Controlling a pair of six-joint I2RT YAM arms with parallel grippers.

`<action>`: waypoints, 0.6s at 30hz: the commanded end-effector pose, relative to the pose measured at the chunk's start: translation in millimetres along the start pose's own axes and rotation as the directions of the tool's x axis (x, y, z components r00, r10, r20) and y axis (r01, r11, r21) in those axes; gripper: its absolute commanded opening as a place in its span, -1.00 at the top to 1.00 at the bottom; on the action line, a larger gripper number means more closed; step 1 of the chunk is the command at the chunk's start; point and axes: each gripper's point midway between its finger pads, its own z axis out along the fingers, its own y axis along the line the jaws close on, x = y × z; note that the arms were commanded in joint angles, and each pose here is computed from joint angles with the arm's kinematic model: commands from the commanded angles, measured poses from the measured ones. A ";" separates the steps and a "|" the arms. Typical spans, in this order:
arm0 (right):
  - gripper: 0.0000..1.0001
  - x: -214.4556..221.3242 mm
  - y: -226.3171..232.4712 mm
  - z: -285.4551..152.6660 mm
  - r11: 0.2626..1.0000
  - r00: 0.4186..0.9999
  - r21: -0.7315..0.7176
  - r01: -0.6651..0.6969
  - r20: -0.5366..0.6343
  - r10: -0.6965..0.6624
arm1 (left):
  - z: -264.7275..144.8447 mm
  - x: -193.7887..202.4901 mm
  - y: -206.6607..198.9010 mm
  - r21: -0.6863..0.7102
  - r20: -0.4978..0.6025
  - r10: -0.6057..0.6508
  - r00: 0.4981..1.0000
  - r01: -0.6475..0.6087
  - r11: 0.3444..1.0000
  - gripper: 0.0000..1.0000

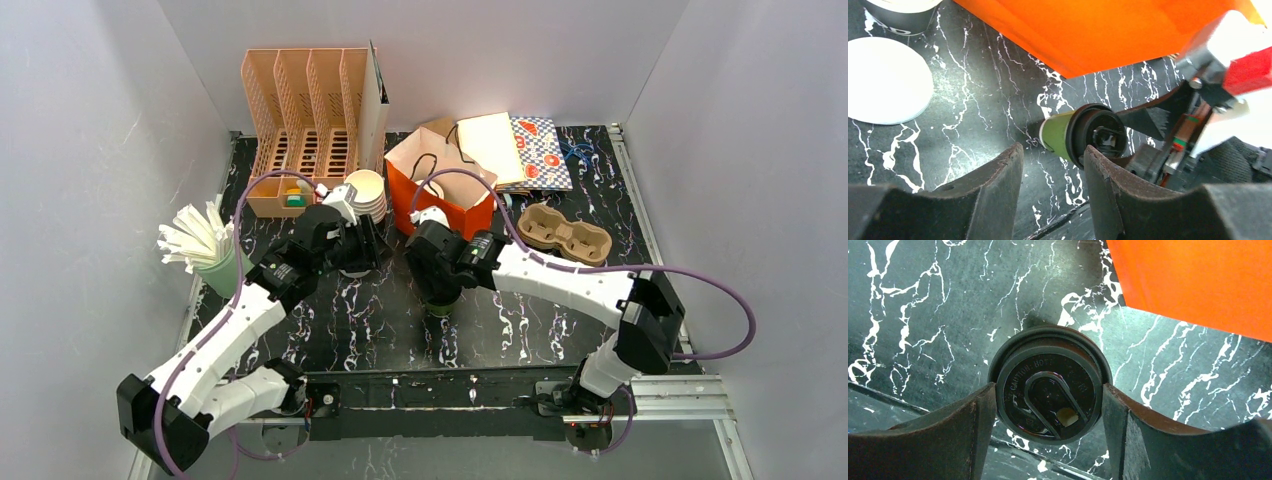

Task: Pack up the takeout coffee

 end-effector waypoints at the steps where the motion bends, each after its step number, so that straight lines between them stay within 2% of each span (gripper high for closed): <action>1: -0.34 -30.5 -9.6 -46.1 1.000 0.993 -0.008 -0.006 0.114 0.006 | -3.6 -20.5 -2.8 -0.006 0.030 0.007 1.000 -0.007 1.000 0.04; 3: -0.31 -42.6 -10.7 -72.3 0.998 0.984 -0.055 -0.006 0.180 0.016 | -4.9 -33.8 -6.5 -0.005 0.068 0.005 0.998 -0.005 1.000 -0.17; 5: -0.30 -51.5 -15.3 -99.9 0.995 0.968 -0.095 0.007 0.249 0.017 | -6.9 -48.4 -9.6 -0.010 0.113 0.006 0.994 -0.005 1.000 -0.54; 8: -0.22 -62.2 -29.4 -138.9 0.993 0.936 -0.115 0.020 0.352 0.022 | -8.1 -70.5 -19.8 0.008 0.176 0.015 0.984 -0.017 1.000 -0.89; 10: -0.16 -71.2 -44.0 -165.7 0.995 0.905 -0.100 0.010 0.423 0.033 | -8.0 -83.6 -26.0 0.021 0.217 0.021 0.976 -0.026 0.999 -0.96; 18: 0.04 -122.9 -86.3 -242.5 0.999 0.763 0.027 -0.020 0.647 -0.002 | -4.8 -132.2 -44.5 0.025 0.287 0.043 0.957 -0.053 0.998 -0.96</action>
